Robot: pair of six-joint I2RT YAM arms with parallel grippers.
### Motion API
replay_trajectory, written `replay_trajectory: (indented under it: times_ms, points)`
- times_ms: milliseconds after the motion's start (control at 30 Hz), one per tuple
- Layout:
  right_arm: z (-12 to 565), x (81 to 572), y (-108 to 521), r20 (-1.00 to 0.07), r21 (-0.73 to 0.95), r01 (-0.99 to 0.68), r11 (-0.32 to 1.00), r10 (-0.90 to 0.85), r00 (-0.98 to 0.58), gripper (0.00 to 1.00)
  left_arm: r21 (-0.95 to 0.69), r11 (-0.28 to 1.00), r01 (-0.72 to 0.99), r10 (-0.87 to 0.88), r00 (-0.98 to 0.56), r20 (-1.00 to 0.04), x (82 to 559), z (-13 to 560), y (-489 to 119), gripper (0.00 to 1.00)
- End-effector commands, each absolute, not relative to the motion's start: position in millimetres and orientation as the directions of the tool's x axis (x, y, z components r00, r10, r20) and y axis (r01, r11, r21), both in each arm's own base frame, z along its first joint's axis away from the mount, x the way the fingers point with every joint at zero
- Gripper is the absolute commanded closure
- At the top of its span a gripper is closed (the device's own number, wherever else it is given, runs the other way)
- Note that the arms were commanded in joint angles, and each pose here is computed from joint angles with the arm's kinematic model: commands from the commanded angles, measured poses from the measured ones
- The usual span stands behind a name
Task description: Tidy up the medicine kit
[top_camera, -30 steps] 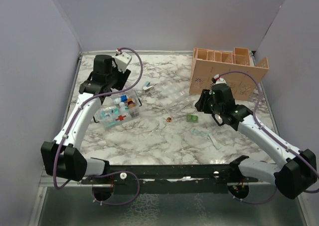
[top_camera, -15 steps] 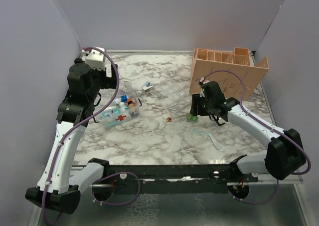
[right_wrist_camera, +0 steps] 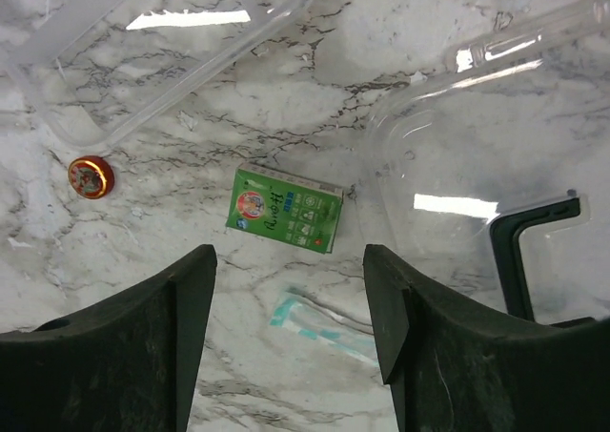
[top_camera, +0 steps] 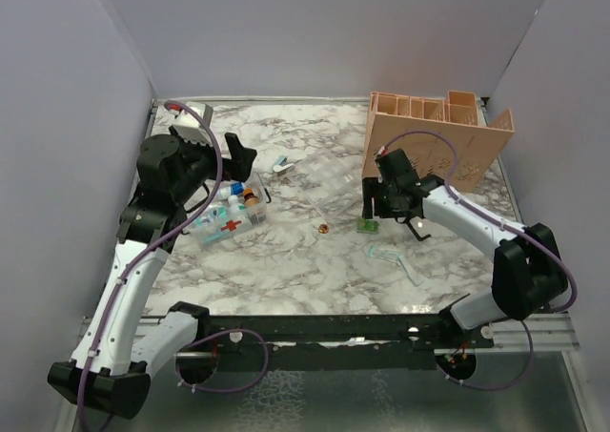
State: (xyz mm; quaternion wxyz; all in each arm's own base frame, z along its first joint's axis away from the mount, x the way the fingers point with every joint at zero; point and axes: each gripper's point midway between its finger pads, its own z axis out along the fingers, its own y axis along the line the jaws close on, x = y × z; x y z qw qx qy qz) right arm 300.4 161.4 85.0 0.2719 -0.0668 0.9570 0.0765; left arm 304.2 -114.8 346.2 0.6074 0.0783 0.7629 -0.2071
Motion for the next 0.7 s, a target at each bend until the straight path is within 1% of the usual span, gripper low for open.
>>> replay_trajectory:
  times_ms: [0, 67, 167, 367, 500, 667]
  points:
    - [78, 288, 175, -0.457, 0.211, 0.029, 0.977, 0.125, -0.881, 0.35, -0.277, 0.847, 0.453, -0.183, -0.241, -0.953, 301, 358, -138, 0.01]
    - [72, 283, 181, -0.442, 0.206, 0.056, 0.977, 0.144, -0.886, 0.32, -0.276, 0.842, 0.463, -0.175, -0.249, -0.953, 301, 355, -144, 0.01]
    - [62, 278, 187, -0.41, 0.175, 0.087, 0.981, 0.153, -0.899, 0.3, -0.261, 0.836, 0.482, -0.154, -0.251, -0.956, 300, 354, -152, 0.01]
    - [55, 280, 178, -0.413, 0.06, 0.193, 0.979, 0.2, -0.888, 0.29, -0.214, 0.838, 0.502, -0.106, -0.235, -0.966, 298, 357, -163, 0.01]
    - [58, 280, 173, -0.426, 0.027, 0.195, 0.98, 0.188, -0.885, 0.27, -0.233, 0.829, 0.508, -0.12, -0.245, -0.962, 297, 352, -166, 0.01]
    - [48, 280, 175, -0.413, 0.027, 0.201, 0.979, 0.194, -0.89, 0.25, -0.248, 0.823, 0.511, -0.143, -0.237, -0.961, 296, 354, -167, 0.01]
